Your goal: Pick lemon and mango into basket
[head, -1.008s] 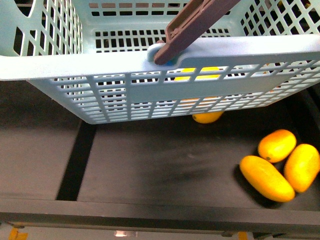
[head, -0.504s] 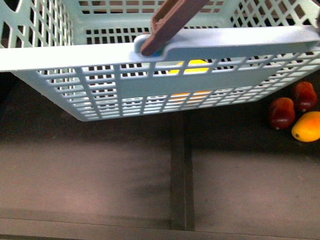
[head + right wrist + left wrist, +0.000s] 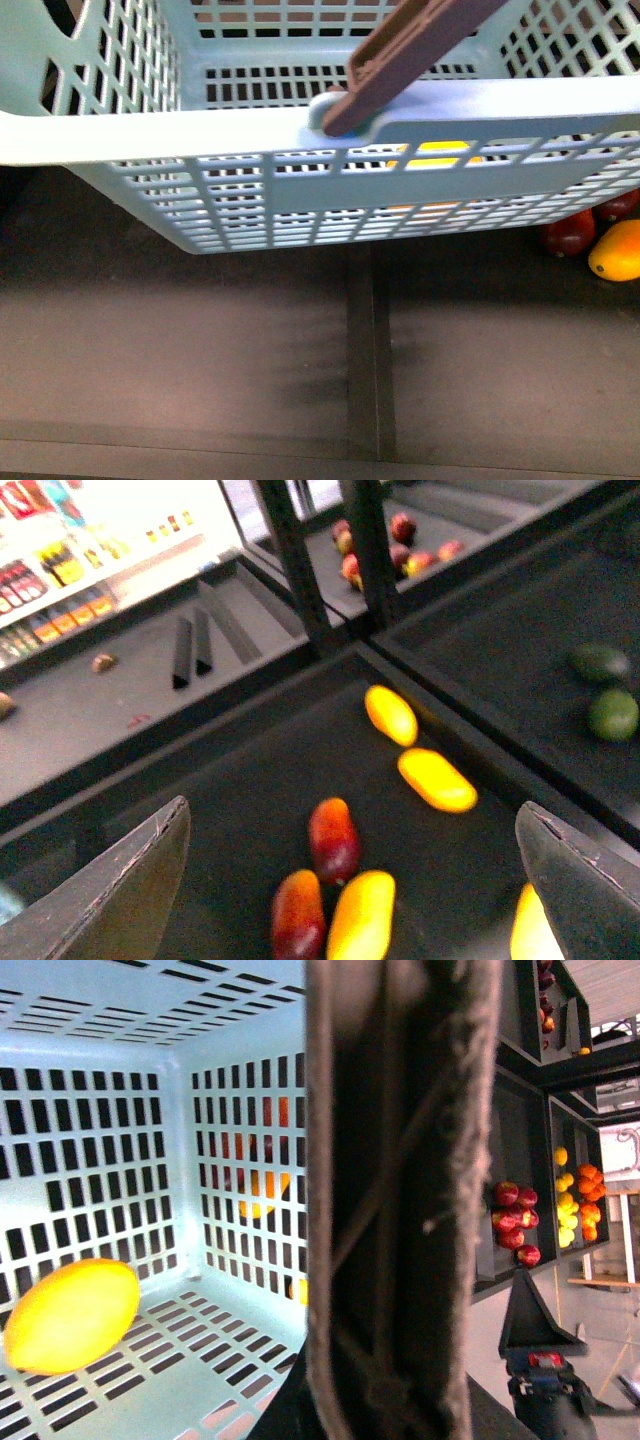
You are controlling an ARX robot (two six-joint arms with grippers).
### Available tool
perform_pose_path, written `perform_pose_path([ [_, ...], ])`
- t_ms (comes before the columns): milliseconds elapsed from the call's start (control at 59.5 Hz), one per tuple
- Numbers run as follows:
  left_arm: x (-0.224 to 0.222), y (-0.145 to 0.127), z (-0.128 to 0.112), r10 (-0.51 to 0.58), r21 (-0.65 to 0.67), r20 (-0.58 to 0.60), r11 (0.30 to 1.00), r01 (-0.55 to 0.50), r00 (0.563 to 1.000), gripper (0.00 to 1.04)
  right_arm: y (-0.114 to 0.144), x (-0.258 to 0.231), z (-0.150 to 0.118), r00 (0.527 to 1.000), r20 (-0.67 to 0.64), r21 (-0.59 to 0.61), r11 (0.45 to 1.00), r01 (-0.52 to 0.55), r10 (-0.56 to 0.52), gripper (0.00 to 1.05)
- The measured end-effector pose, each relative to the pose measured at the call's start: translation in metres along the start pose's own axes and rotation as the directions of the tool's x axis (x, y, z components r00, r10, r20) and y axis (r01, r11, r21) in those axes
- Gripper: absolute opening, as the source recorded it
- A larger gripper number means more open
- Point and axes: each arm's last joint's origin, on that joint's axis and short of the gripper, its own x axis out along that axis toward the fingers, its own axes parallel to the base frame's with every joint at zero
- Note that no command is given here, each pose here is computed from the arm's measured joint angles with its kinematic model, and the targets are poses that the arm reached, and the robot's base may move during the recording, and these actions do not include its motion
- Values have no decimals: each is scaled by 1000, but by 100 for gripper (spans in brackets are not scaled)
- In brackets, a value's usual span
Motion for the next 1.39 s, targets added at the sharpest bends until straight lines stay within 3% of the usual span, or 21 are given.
perform_pose_path([
  [101,-1,2,2,15,-2,19,1000,-15,1000,4,-22,35,-22,990,-131,56,997,59,-51,96],
  [218,-1,2,3,16,4,20,1000,-16,1000,4,-42,78,-68,948,-311,127,985,118,-73,96],
  [353,-1,2,2,8,0,10,1000,-8,1000,4,-61,127,-143,844,-512,88,967,239,-162,96],
  [504,-1,2,2,7,-1,9,1000,-7,1000,4,-63,159,-191,762,-613,64,949,310,-207,96],
  [907,-1,2,2,10,0,13,1000,-10,1000,4,-18,218,-209,776,-612,106,957,269,-151,96],
  [1394,-1,2,2,11,1,14,1000,-11,1000,4,-13,247,-251,737,-639,70,938,339,-218,93],
])
